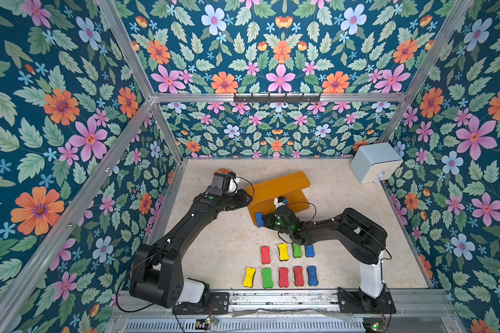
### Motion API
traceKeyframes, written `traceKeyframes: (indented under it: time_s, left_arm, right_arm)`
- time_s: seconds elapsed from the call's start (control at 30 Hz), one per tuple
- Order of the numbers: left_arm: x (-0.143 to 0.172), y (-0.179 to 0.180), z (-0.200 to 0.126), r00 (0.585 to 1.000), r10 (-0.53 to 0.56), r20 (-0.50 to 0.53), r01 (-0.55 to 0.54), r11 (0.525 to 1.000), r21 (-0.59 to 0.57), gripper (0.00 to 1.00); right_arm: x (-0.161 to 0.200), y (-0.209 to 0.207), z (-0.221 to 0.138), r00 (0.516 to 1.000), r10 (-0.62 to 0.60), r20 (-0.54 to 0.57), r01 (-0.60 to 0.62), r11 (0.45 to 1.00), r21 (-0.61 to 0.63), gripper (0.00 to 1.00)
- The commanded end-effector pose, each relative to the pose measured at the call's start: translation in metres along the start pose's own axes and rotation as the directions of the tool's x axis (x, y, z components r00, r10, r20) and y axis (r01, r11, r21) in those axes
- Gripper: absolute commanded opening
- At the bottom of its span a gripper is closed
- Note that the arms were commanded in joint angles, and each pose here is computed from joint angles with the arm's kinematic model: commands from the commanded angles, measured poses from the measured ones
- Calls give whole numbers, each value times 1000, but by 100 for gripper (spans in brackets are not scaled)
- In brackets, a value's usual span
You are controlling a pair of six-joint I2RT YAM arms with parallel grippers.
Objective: Remove the whiteboard erasers from the shelf
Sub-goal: Pick up the whiteboard eraser from the shelf.
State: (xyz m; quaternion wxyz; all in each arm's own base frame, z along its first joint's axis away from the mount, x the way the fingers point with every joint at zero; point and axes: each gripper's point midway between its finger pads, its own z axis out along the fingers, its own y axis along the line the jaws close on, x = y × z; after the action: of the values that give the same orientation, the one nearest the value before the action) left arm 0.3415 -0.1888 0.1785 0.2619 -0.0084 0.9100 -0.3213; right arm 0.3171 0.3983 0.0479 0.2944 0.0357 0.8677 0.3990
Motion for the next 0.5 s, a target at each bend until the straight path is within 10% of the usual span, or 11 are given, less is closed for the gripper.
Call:
traceKeyframes:
  time_s: [0.0,0.47]
  left_arm:
    - [4,3,-7,1000,19,7,-19,1000,-20,36]
    - [27,32,-27,998,54,32,-49,988,-146,36]
  right_arm:
    - [-1,2,-3,1000,3,12,-4,1000,28,8]
    - [30,29,-35,991,122,50,-127,985,117,4]
